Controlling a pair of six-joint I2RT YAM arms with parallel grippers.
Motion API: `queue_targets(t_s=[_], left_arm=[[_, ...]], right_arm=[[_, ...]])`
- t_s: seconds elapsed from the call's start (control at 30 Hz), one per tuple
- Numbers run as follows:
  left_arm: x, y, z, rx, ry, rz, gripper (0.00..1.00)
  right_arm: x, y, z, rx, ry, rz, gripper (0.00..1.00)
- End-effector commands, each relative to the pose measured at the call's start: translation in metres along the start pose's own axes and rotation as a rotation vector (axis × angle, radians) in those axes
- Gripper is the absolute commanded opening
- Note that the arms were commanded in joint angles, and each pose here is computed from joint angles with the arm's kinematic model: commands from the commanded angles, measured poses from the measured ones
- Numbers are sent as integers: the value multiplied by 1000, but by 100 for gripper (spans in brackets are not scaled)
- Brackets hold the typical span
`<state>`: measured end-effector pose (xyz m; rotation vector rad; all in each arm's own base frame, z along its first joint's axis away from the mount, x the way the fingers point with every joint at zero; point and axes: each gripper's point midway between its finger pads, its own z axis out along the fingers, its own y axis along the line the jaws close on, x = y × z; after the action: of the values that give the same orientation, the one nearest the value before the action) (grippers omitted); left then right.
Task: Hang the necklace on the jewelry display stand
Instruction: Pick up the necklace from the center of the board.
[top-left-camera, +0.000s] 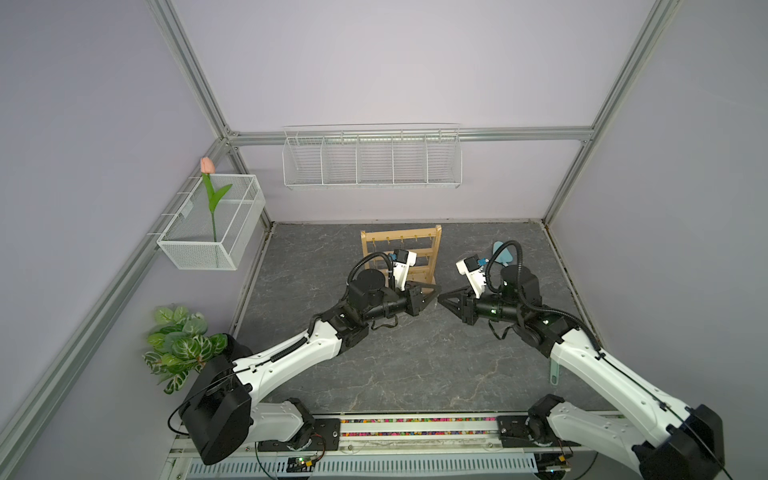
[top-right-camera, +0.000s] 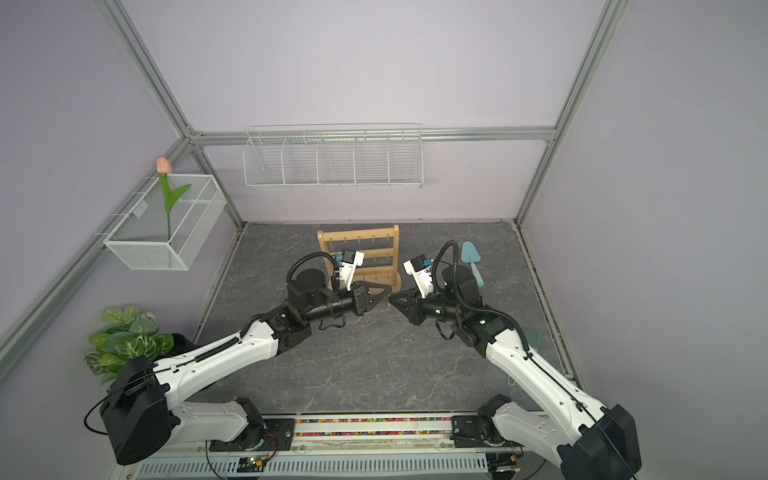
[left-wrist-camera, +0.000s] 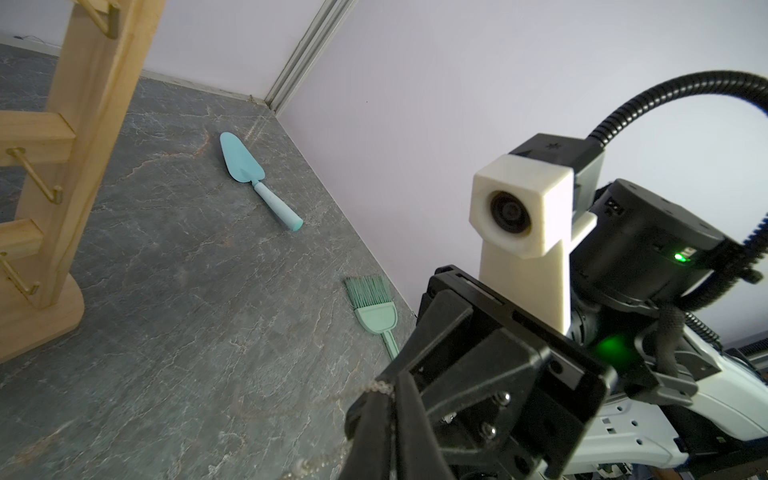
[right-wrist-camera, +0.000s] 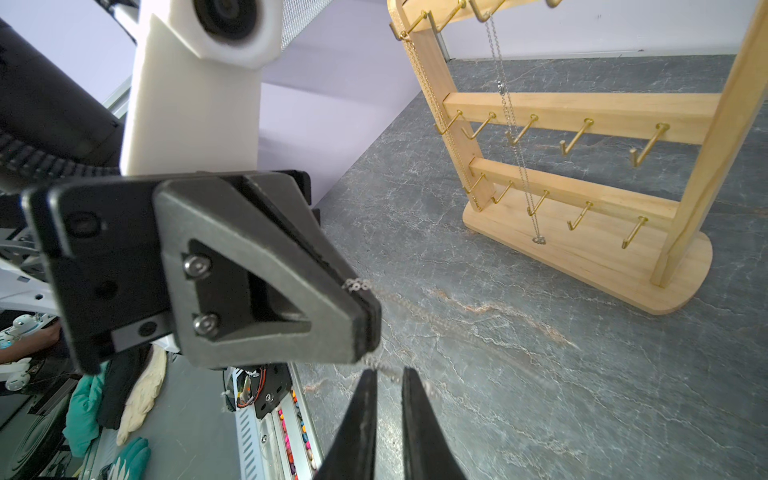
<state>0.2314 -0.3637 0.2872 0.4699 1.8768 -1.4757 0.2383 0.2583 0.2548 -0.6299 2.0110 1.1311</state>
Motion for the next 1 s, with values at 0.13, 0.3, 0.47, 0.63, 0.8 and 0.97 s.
queue_targets(t_s=[0.13, 0.3, 0.47, 0.63, 0.8, 0.97], left_arm=[[-7, -10, -1, 39, -14, 6, 9], [-6, -9, -1, 38, -10, 4, 9], [-6, -9, -1, 35, -9, 4, 9], [-6, -9, -1, 38, -10, 4, 9], [-6, -7, -1, 30, -9, 3, 9], [-9, -8, -3, 30, -19, 1, 10]], right_arm=[[0, -2, 3, 1, -10, -29, 14], [-3, -2, 4, 1, -18, -33, 13], [-6, -2, 4, 2, -28, -38, 13], [-9, -1, 2, 3, -37, -46, 13], [-10, 2, 2, -13, -44, -49, 13], [-6, 5, 2, -34, -38, -55, 13]])
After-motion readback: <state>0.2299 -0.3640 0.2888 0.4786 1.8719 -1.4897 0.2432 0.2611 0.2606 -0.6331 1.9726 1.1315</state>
